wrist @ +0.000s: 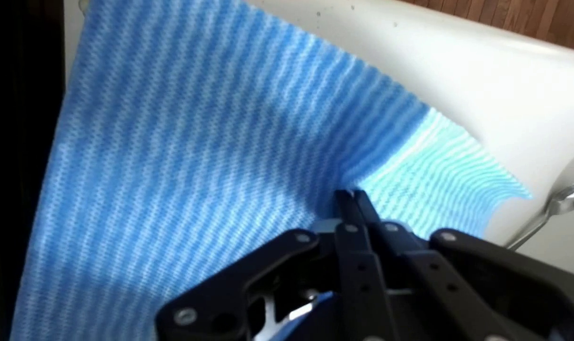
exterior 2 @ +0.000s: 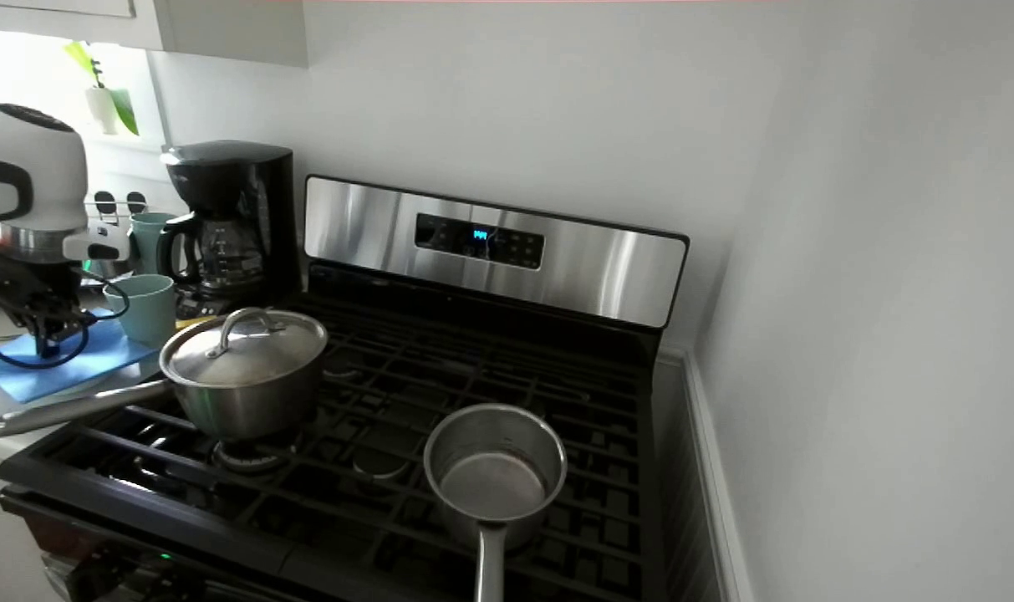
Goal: Put the blue fabric on top of the silver lid then use the fabric to put the lid on the stove
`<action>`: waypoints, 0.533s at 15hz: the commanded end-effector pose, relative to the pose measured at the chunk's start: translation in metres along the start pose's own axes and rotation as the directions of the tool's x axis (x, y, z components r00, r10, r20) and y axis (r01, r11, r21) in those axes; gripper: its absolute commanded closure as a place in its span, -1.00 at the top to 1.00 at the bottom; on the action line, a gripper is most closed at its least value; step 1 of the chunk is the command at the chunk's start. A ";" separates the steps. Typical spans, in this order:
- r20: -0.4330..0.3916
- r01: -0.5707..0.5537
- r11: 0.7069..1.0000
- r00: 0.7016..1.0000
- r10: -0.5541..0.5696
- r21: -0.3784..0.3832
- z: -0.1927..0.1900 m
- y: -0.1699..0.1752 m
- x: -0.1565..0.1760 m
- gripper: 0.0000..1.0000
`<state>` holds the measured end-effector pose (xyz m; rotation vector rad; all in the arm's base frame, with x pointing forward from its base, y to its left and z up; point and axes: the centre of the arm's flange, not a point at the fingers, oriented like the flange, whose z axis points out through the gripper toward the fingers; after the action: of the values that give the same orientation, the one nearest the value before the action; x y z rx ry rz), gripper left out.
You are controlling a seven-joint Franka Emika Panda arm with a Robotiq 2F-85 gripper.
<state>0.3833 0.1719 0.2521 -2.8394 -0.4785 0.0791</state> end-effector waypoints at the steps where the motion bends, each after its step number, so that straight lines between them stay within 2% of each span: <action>1: -0.041 0.030 1.000 0.999 -0.030 0.005 -0.023 -0.003 -0.005 -0.99; 4: -0.068 0.061 0.998 0.996 -0.062 -0.022 -0.049 -0.009 -0.007 -0.99; 8: -0.087 0.117 0.987 0.988 -0.127 -0.107 -0.092 -0.019 -0.012 -0.99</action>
<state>0.3866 0.1723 0.3062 -2.8474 -0.5945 -0.0608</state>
